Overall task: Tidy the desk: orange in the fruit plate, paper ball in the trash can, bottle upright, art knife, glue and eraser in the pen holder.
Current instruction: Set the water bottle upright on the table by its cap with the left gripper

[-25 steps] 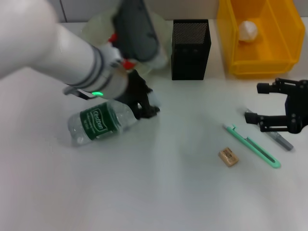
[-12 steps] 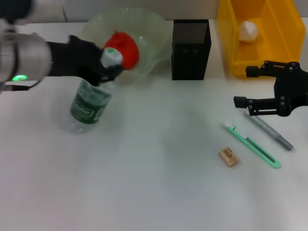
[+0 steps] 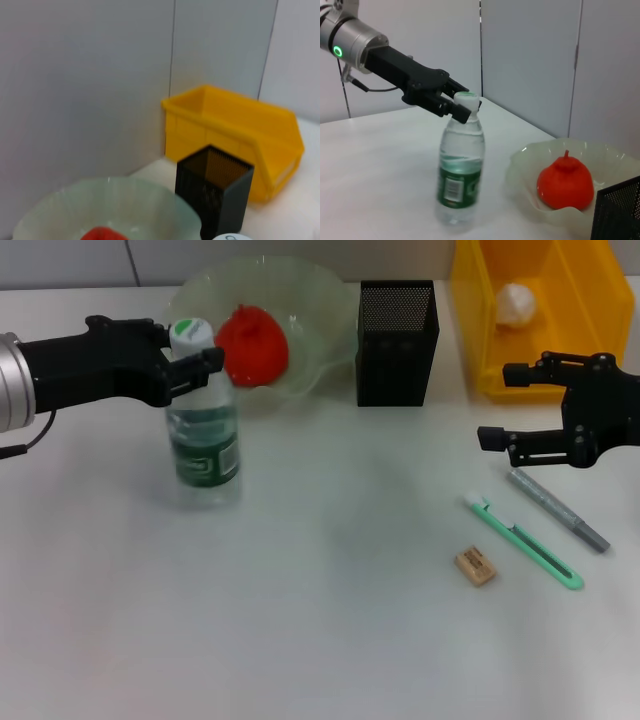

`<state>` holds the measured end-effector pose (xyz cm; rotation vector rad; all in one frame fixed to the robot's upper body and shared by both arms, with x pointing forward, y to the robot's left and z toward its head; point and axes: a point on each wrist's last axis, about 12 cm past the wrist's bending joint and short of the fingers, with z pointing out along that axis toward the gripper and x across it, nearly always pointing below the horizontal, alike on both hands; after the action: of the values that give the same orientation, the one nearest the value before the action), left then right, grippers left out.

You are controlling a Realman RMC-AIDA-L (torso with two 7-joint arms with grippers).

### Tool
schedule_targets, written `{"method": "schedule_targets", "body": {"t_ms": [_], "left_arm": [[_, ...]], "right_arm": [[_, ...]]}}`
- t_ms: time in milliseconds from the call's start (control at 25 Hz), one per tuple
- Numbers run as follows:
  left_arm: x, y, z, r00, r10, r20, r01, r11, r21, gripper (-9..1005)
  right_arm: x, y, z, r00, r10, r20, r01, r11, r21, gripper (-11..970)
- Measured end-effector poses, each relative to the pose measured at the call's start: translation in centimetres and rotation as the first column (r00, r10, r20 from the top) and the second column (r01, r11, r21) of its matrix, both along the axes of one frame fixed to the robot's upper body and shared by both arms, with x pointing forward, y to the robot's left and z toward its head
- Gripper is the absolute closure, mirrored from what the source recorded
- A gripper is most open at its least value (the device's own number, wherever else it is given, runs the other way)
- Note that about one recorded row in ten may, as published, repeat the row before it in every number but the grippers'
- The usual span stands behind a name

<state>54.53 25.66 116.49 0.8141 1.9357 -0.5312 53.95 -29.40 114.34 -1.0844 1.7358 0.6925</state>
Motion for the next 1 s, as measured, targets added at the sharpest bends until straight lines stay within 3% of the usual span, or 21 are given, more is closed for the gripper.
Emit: {"method": "schedule_targets", "body": {"t_ms": [120, 280, 440, 680, 1000], "left_arm": [[-0.1, 1.3, -0.8, 0.999, 0.032, 0.024, -0.029, 0.99, -0.137, 552], [-0.1, 1.7, -0.9, 0.999, 0.044, 0.03, -0.039, 0.987, -0.157, 552], [0.1, 3.6, -1.9, 0.994, 0.101, 0.049, -0.091, 0.98, -0.177, 552], [0.7, 4.3, -3.5, 0.991, 0.121, 0.05, -0.11, 0.975, -0.193, 552], [1.1, 4.2, -4.1, 0.992, 0.119, 0.052, -0.107, 0.977, -0.187, 552]], "right_arm": [[0.1, 0.1, 0.0, 1.0, 0.001, 0.002, -0.001, 1.0, 0.0, 116], [0.1, 0.1, 0.0, 1.0, 0.003, 0.001, -0.003, 1.0, 0.001, 116], [0.1, 0.1, 0.0, 1.0, 0.003, -0.001, -0.003, 1.0, 0.001, 116], [0.1, 0.2, -0.1, 1.0, 0.004, -0.006, -0.004, 1.0, 0.004, 117], [0.1, 0.2, -0.1, 1.0, 0.005, -0.005, -0.005, 1.0, 0.005, 117]]}}
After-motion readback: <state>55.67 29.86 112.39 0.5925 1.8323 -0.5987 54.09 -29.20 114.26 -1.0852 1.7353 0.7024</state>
